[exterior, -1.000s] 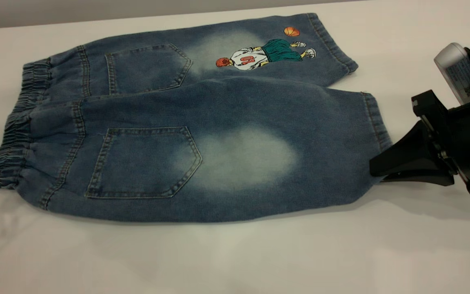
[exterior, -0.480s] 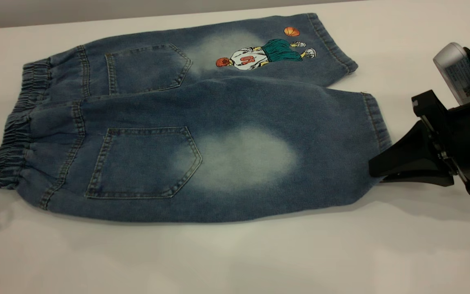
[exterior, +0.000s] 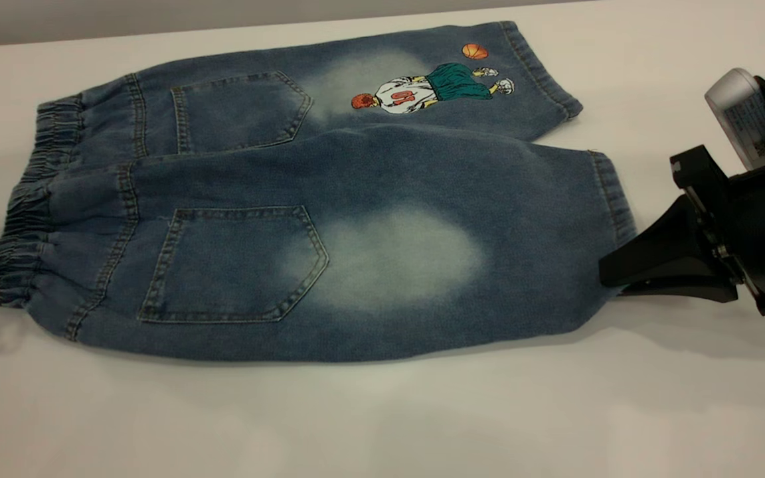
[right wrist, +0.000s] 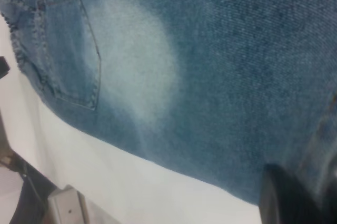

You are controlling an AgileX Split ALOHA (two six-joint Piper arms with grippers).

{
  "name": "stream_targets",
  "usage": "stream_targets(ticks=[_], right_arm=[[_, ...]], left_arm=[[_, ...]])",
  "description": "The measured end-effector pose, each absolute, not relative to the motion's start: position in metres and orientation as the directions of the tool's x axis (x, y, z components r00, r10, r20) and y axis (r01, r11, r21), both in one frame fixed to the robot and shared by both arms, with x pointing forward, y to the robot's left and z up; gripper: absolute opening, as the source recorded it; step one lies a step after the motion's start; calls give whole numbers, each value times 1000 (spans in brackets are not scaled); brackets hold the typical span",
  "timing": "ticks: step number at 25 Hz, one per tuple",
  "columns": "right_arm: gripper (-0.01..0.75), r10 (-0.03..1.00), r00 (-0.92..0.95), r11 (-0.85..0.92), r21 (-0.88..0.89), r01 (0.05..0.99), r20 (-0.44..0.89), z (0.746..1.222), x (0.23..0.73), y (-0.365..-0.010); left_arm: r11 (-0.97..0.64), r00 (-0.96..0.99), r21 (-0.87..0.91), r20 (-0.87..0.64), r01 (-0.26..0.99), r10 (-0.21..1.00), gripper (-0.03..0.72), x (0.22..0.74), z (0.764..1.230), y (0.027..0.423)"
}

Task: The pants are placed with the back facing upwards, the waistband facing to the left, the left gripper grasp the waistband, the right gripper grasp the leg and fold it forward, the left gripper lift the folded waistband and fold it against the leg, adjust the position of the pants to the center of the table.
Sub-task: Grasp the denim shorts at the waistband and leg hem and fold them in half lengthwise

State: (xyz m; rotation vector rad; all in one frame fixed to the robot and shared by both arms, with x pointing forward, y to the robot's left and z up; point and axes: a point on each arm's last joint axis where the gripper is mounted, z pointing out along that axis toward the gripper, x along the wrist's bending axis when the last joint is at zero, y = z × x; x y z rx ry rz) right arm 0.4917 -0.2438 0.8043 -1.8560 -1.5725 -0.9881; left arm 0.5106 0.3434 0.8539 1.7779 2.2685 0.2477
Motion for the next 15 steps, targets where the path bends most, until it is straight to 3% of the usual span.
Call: stream_targets(ticks=[11, 15], right_arm=[[15, 597, 62, -199, 73, 977, 800, 805, 492, -243], [15, 597, 62, -199, 73, 977, 800, 805, 492, -243]], left_arm=[[282, -262, 277, -107, 919, 959, 349, 510, 854, 343], [282, -262, 276, -107, 919, 959, 412, 510, 854, 342]])
